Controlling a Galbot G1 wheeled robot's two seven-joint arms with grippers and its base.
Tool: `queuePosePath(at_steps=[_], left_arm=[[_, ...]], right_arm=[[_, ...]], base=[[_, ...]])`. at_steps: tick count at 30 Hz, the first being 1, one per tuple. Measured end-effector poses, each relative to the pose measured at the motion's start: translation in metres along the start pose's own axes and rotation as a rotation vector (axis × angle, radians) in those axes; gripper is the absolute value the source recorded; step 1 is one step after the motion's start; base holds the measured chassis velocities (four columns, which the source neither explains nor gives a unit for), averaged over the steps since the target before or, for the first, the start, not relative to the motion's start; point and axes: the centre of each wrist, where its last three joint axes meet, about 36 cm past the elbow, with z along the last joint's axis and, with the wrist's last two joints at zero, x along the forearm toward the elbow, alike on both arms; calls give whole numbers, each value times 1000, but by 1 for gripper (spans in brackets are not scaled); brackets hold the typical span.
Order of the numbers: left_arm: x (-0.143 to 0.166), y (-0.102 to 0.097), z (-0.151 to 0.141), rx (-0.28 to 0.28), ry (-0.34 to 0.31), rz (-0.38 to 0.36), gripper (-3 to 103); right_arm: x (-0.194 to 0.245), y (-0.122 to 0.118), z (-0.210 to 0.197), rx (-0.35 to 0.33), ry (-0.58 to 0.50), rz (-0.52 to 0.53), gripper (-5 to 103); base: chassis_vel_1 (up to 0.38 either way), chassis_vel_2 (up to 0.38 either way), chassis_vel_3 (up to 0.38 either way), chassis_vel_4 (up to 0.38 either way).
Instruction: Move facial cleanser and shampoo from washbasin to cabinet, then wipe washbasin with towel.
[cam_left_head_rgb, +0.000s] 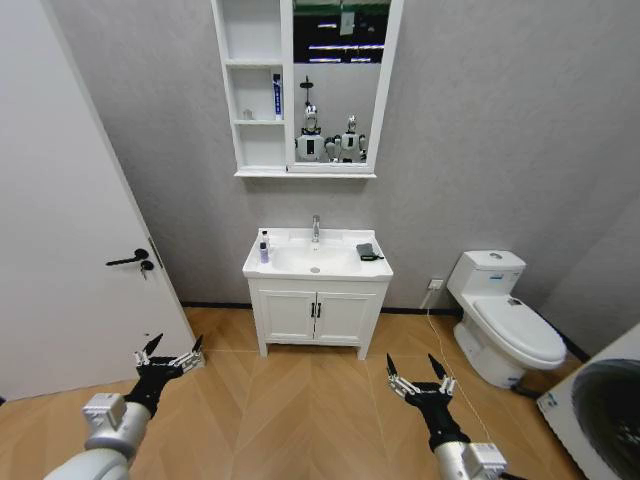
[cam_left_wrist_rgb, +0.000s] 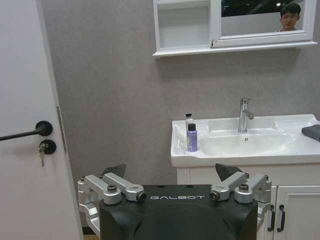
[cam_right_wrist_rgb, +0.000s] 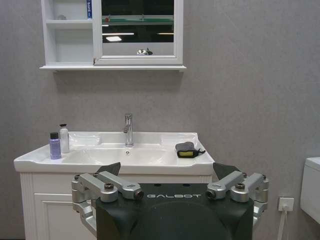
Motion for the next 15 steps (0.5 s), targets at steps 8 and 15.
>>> queuePosePath(at_steps=[8,15], left_arm=[[-1,-1,2,0,3,3,98],[-2,-1,3,-1,5,4,98]], right_arm=[[0,2,3,1,3,-2,100],[0,2,5,0,4,-4,100]], base=[[-255,264,265,-268],[-189,206,189,-186]])
